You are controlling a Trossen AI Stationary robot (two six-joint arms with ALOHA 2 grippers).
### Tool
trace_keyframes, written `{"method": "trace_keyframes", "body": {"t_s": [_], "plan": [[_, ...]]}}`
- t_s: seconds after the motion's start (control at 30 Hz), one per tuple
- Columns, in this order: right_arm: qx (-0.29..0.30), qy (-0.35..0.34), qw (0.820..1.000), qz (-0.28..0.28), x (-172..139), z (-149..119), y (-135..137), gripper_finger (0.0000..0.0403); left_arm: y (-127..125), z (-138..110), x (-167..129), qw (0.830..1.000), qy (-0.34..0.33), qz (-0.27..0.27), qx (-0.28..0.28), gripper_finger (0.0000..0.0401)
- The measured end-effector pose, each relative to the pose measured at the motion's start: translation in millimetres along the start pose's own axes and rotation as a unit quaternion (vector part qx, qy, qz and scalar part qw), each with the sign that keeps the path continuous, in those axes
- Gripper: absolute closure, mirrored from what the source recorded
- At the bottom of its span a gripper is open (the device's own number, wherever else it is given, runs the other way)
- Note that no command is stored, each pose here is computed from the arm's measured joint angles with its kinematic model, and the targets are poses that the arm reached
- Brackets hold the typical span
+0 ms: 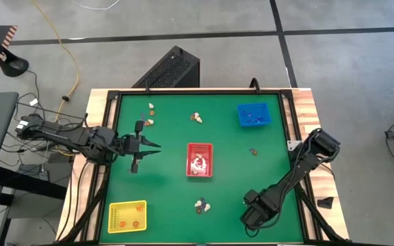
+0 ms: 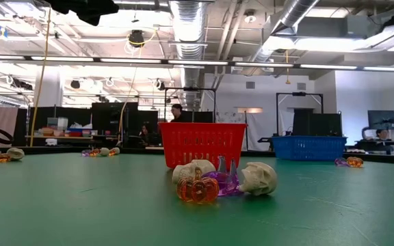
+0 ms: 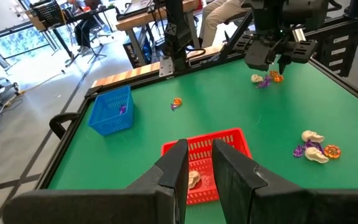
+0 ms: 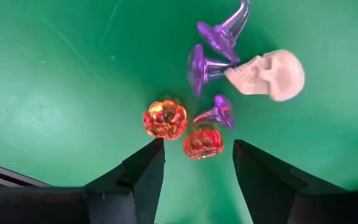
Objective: Sort Halloween decoration
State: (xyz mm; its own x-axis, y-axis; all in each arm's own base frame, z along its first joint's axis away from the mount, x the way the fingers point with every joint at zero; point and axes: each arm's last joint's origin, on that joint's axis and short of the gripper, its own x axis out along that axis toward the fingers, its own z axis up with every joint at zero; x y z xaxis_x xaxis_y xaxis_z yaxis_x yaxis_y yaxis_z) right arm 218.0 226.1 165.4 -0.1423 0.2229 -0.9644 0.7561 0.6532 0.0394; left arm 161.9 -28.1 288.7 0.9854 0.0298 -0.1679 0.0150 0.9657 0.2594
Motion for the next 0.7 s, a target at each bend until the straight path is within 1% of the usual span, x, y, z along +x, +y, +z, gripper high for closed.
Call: {"method": "trace_keyframes", "body": {"t_s": [0.17, 0.7], "plan": [[-0.004, 0.000, 1.000, 0.012, 0.1, -0.5, 2.3, 0.0183, 0.0, 0.0, 0.0, 1.000, 0.000, 0.000, 0.000, 0.0340], [-0.019, 0.008, 1.000, 0.009, 0.4, -2.4, 1.8, 0.0183, 0.1, -0.1, 0.0, 1.000, 0.000, 0.000, 0.000, 0.0340]]}}
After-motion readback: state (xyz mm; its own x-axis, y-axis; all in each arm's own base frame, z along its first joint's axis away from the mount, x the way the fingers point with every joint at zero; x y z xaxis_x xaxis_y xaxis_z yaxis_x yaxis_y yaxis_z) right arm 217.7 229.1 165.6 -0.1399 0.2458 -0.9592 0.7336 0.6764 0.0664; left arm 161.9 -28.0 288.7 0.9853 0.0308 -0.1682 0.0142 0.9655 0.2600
